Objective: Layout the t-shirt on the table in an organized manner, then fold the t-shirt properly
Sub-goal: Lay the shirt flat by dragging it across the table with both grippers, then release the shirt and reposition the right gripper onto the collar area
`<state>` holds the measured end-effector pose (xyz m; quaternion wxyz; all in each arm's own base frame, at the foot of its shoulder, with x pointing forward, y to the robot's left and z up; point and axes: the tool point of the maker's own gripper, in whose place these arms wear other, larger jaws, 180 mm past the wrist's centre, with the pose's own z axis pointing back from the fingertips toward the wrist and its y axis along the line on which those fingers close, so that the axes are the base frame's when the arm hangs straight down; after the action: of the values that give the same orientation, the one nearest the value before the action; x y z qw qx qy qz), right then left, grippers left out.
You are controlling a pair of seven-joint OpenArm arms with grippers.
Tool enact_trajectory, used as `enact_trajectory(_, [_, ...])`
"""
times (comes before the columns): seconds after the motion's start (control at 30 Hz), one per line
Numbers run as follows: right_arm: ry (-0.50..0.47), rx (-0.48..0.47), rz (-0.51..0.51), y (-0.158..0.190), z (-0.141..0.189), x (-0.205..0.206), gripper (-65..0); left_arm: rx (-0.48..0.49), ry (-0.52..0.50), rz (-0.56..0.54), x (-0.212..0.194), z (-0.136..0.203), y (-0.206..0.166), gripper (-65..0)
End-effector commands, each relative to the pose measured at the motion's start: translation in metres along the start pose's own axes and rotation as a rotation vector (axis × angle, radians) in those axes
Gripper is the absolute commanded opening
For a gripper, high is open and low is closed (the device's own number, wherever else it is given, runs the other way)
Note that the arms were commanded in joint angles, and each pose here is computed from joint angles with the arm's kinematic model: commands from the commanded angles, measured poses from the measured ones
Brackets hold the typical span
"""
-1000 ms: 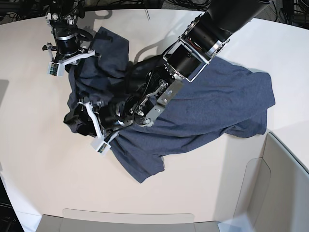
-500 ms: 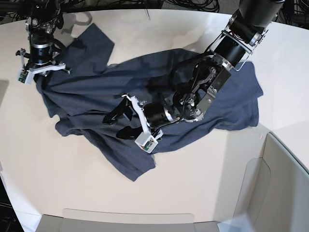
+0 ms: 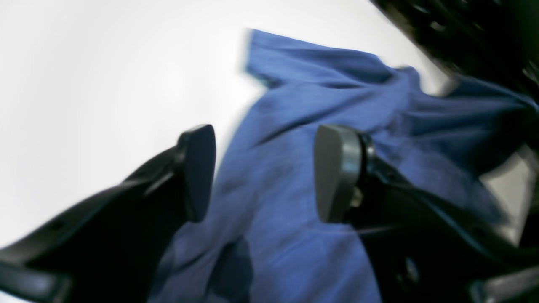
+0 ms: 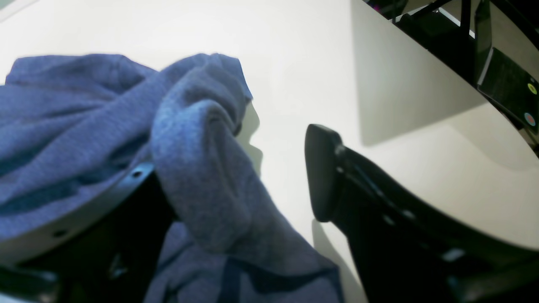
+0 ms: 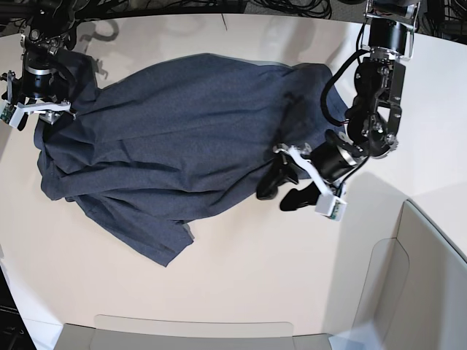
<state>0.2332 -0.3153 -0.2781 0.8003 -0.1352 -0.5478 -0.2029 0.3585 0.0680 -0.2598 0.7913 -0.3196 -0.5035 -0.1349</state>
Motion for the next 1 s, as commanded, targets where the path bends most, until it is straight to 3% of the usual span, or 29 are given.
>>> enact_trajectory(0.0, [-0.07,0.005,0.002,0.0,0.001,0.02,-28.3,0.007,-0.034,-0.01,0.012,0.008,0.003,-33.9])
enact_trajectory(0.17, [-0.104,-0.018,-0.019,-0.009,-0.003,0.034,-28.1,0.093,0.016,0.035,-0.004,0.029,0.03,-37.1])
enact_trajectory(0.43, [-0.17,-0.119,-0.05,-0.044,-0.002,0.056,-28.1,0.109,0.085,0.075,-0.035,0.038,0.032,-37.1])
enact_trajectory(0.63, [-0.159,-0.126,-0.029,-0.048,-0.001,0.054,-28.0,0.114,0.12,0.097,-0.052,0.042,0.031,-37.1])
enact_trajectory(0.7, [-0.113,-0.128,-0.029,-0.05,-0.002,0.043,-27.7,0.116,0.128,0.102,-0.056,0.044,0.03,-37.1])
enact_trajectory(0.87, [0.0,-0.127,-0.04,-0.05,-0.005,0.023,-15.6,0.132,0.159,0.092,-0.065,0.053,0.036,-37.1])
enact_trajectory(0.97, [0.0,-0.128,-0.041,-0.05,-0.005,0.023,-13.0,0.15,0.154,0.094,-0.063,0.057,0.042,-37.1])
